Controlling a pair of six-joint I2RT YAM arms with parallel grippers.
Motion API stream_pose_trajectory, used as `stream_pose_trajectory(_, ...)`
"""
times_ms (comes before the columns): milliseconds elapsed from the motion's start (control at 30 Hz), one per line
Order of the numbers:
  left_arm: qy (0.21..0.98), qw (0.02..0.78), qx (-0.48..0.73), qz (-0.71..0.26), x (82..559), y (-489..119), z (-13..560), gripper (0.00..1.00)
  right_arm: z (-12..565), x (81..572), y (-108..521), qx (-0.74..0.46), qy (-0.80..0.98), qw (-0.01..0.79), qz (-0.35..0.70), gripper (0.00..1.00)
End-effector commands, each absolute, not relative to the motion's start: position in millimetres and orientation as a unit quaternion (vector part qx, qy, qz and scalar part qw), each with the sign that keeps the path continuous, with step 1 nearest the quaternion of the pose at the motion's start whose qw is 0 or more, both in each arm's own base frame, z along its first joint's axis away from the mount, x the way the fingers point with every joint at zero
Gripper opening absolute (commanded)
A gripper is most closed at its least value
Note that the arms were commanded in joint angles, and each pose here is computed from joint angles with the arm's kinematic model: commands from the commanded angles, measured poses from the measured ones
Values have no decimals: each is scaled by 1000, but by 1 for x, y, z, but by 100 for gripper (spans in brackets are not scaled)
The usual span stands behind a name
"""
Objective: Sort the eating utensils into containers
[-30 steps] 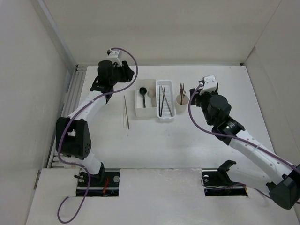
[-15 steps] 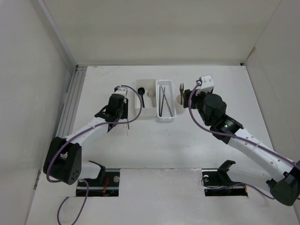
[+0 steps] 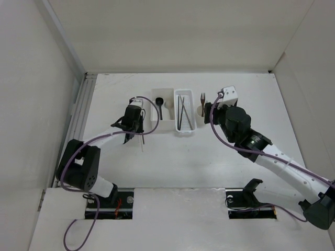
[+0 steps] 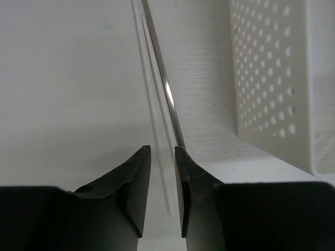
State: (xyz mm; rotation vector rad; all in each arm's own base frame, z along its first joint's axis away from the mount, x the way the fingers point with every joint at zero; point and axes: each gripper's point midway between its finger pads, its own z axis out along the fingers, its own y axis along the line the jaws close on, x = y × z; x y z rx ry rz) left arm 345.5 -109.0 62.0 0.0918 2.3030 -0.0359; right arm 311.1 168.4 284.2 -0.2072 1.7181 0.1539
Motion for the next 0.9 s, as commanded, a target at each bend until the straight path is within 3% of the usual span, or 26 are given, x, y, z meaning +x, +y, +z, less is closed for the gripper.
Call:
stream_pose_trajectory(0, 911, 411, -1, -27, 364, -107, 72, 23, 304, 317, 168, -102, 743, 660, 45, 77)
stream_pose_trajectory(267, 930, 367, -12, -39, 374, -111, 48, 17, 303, 338, 168, -124, 745, 655, -18, 78)
stream_pose_trajectory(867, 940, 339, -38, -13, 376, -95, 35, 15, 301, 344, 169, -131, 743, 656, -37, 79)
